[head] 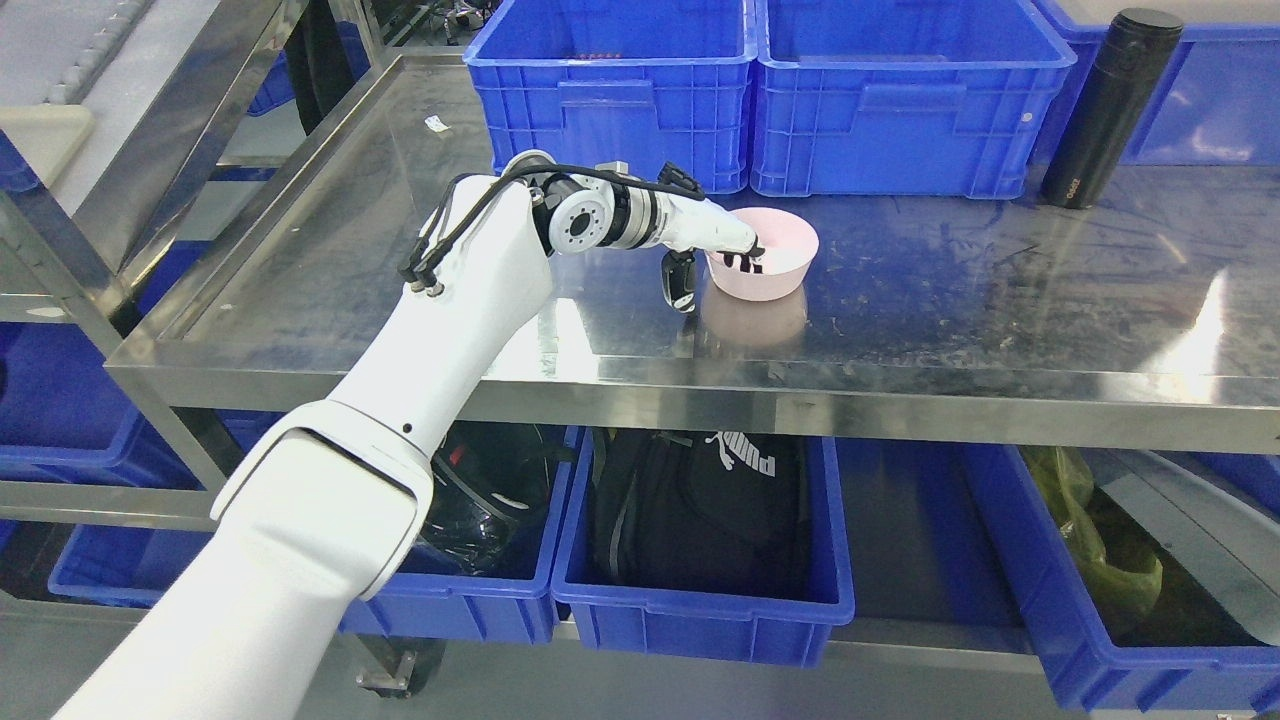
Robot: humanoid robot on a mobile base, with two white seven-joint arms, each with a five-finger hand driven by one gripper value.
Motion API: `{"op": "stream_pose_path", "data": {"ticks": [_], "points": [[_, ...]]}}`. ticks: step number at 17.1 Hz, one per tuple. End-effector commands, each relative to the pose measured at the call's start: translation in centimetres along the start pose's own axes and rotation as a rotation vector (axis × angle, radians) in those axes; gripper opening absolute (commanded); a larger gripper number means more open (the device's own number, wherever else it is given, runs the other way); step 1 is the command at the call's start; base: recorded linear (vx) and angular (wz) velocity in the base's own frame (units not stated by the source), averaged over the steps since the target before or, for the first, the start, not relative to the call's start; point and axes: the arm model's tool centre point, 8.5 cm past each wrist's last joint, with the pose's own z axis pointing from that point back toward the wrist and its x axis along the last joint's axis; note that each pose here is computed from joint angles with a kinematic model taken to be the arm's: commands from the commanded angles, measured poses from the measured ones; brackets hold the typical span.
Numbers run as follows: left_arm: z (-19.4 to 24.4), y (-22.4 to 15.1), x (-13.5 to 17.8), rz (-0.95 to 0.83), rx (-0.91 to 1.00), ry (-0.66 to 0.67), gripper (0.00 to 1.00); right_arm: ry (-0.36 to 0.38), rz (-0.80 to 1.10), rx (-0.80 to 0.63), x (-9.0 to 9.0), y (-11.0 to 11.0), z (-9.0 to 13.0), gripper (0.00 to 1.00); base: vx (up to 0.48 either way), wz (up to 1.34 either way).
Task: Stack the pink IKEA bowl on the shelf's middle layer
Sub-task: 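Hook the left hand fingers over the pink bowl's rim and grip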
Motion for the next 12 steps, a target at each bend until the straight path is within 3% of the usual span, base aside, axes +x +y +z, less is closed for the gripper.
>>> {"op": "stream_pose_path", "data": {"ticks": [1, 3, 5, 9, 12], "points": [[-0.1, -1.6, -1.1, 0.028, -0.040, -0.017, 0.28, -0.019, 0.001, -0.017, 0.6, -1.1, -0.3, 1.00, -0.006, 0.06], [0.2, -1.5, -1.3, 0.041, -0.030, -0.024, 0.09, -0.019, 0.001, -0.017, 0.6, -1.1, -0.3, 1.00, -0.008, 0.06], [0.9, -0.7, -1.7, 0.062, 0.008, -0.028, 0.01, -0.019, 0.003, -0.017, 0.6, -1.1, -0.3, 1.00, 0.001, -0.03], [4.9, 3.1, -2.3, 0.021, 0.163, -0.122, 0.00, -0.019, 0.003, -0.017, 0.6, -1.1, -0.3, 1.00, 0.011, -0.02], [8.7, 5.9, -2.8, 0.010, 0.302, -0.122, 0.00, -0.019, 0.003, -0.017, 0.6, -1.1, -0.3, 1.00, 0.000, 0.00]]}}
